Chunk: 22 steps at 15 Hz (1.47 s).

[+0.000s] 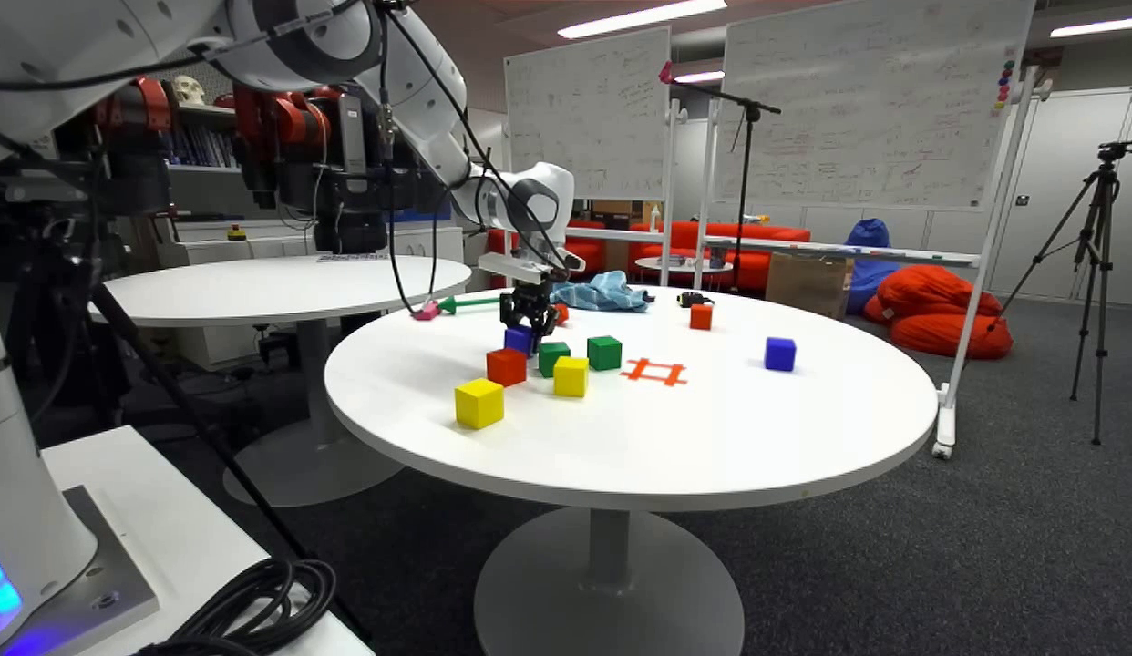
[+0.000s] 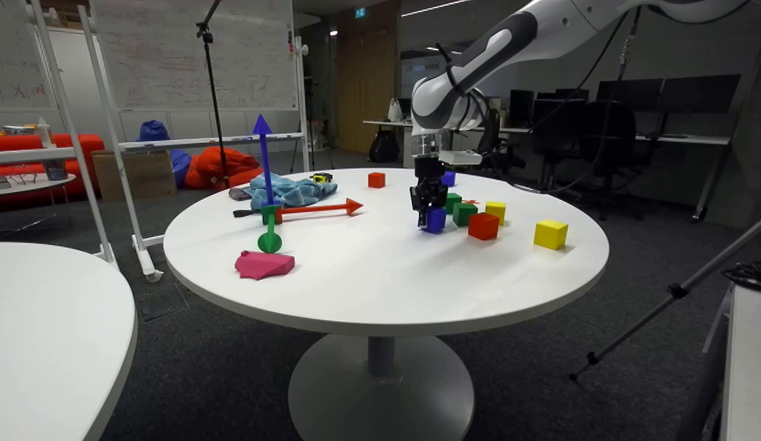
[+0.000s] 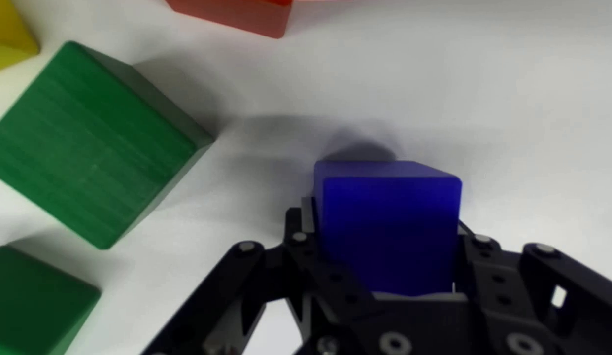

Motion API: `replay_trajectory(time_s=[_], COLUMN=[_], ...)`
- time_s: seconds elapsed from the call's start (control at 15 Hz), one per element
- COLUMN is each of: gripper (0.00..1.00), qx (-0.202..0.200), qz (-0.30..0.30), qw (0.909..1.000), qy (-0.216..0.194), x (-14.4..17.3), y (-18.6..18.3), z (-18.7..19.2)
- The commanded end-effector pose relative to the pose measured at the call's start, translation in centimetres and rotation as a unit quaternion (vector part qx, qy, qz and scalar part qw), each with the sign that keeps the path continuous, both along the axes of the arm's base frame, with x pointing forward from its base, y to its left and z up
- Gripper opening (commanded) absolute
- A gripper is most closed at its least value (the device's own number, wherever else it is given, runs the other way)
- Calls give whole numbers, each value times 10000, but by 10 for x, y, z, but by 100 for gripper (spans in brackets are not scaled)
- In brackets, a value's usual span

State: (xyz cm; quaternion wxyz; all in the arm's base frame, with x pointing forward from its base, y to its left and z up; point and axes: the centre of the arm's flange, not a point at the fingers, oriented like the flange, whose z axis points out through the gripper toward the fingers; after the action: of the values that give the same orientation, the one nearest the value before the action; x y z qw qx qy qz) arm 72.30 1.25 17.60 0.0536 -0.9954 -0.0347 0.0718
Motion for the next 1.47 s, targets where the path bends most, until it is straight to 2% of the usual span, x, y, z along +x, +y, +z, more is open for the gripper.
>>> replay_trajectory(time_s=[0.0,0.27,0.73,1.13,1.4], gripper=[28,28,28,28,28], qx=[141,245,618,907,965], qz=[-262,-626,-1269,-2110,-2381], qw=[9992,9964,9898,9732,9664], qy=[-269,-509,-216,-117,-126], x=[-28,-41,-64,-73,-75], y=[-20,-39,-59,-67,-73], z=[33,51,55,59,66])
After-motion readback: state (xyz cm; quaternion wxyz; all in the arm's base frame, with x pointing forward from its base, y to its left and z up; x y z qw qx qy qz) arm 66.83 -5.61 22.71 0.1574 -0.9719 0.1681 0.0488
